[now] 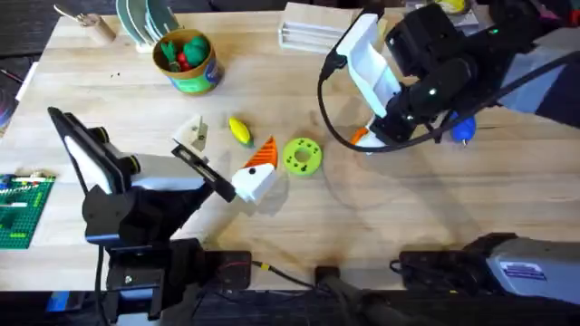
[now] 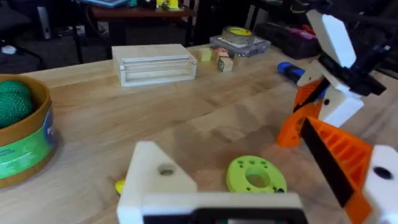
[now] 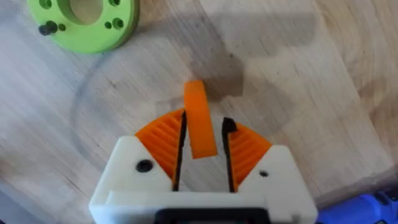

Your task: Pick up the gripper from the table and insert it into the empty holder that is missing its gripper. Then pick up a screw, insert it into the mounting hole, and use the screwdriver to tighten it. Finally, clean up the table by picking up the vegetable and placing it into the bucket.

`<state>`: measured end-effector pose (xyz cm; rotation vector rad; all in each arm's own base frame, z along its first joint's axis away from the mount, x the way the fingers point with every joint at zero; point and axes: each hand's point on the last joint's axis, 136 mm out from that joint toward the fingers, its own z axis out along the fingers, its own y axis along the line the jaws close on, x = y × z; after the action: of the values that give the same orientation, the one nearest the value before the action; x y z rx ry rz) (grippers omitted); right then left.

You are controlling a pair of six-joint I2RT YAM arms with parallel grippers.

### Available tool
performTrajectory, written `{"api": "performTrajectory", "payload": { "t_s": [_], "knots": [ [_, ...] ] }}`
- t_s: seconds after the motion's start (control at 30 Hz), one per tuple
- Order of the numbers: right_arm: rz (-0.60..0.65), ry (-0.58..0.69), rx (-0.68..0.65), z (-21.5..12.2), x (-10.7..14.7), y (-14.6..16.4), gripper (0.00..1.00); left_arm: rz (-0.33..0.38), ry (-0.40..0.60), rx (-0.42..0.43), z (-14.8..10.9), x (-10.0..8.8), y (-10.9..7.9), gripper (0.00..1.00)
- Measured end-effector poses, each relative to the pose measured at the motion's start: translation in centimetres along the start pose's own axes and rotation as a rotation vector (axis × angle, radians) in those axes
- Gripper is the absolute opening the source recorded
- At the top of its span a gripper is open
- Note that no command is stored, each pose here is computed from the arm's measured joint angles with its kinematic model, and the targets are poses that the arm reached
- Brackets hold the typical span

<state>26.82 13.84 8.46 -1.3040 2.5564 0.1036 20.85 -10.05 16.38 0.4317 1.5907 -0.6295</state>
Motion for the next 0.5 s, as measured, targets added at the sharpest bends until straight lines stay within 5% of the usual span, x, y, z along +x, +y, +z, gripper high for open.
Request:
{"api": "performTrajectory", "payload": {
  "t_s": [0.3, 0.5],
  "knots": [
    [0.000, 0.000, 0.003, -0.01, -0.01, -0.06, 0.034, 0.000, 0.000, 0.000, 0.00, 0.00, 0.00, 0.993],
    [0.000, 0.002, 0.003, -0.06, 0.01, -0.06, 0.016, 0.000, 0.000, 0.000, 0.00, 0.00, 0.00, 0.992]
  ]
}}
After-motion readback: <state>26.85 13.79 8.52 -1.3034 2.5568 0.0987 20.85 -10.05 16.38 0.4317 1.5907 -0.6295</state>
